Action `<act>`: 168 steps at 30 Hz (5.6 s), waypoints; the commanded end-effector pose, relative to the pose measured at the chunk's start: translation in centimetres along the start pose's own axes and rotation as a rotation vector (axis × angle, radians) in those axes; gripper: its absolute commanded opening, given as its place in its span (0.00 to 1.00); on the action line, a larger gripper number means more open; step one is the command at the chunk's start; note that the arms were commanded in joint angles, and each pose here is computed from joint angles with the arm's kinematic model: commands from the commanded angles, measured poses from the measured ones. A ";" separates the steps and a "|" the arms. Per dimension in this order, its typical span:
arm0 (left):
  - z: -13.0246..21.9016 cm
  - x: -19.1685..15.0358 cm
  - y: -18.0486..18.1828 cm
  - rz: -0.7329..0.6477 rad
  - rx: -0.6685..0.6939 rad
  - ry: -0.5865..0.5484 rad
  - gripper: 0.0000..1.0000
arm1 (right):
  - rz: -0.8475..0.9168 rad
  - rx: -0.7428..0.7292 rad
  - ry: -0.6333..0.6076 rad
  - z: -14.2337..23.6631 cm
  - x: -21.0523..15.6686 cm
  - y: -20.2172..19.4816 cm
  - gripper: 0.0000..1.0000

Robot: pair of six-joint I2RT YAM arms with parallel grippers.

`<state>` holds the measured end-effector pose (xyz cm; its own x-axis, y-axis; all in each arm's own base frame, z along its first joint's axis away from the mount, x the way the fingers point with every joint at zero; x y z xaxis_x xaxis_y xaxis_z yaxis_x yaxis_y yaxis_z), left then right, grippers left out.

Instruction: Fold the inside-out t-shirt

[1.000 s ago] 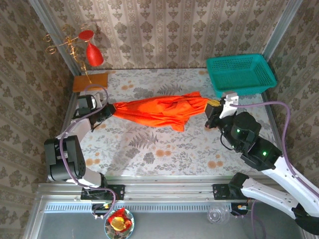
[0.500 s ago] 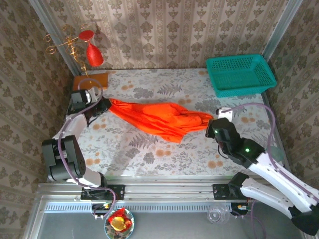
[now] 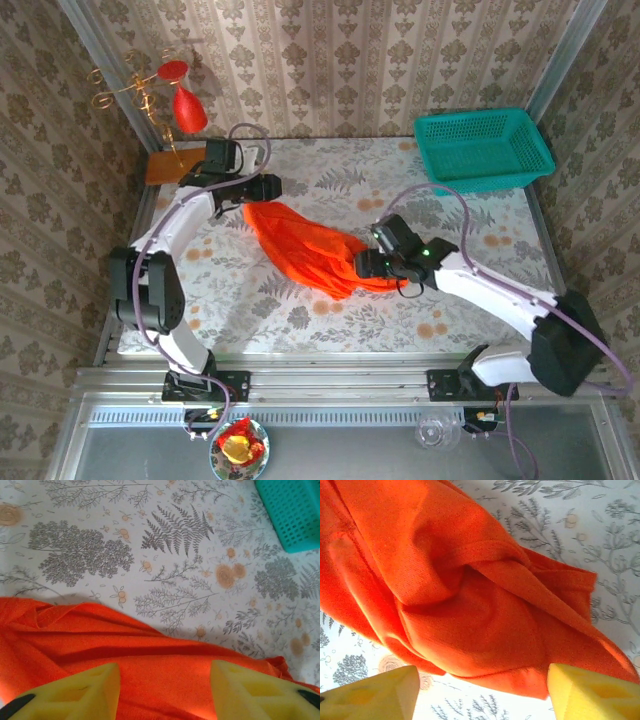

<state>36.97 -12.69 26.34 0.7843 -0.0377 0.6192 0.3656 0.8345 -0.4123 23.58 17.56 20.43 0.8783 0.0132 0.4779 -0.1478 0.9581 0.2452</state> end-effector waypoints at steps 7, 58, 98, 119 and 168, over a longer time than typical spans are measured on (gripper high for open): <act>0.8 -8.9 -2.9 -0.020 0.103 0.172 0.57 | 0.114 -0.015 0.229 -5.0 1.4 1.6 0.71; -0.2 -13.0 -3.0 0.070 0.358 0.232 0.50 | -0.193 0.034 0.137 0.5 0.6 0.2 0.52; 1.6 -14.7 -0.6 0.151 0.486 0.324 0.40 | 0.104 -0.214 0.206 -9.1 4.6 9.9 0.60; -3.1 -10.0 -1.7 -0.012 0.514 0.420 0.57 | 0.090 -0.192 0.239 -10.0 4.6 10.5 0.52; 1.5 -10.1 1.4 0.142 0.423 0.237 0.00 | 0.062 -0.318 -0.006 0.1 8.6 7.8 0.00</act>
<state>28.89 -11.18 18.54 0.9475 -0.0485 0.3161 0.0765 0.9941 -0.0768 30.59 27.86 22.74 0.9089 0.0977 0.4053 -0.0935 0.9952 -0.0302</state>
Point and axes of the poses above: each hand's point on the last joint's axis, 136 mm out from that joint toward the fingers, its own z axis back along the fingers, its own y axis along the line the jaws close on, x = y × z, the point moved 10 cm from there along z, back along the fingers, and after that the axes turned 1 degree about -z, right-handed, at the moved point
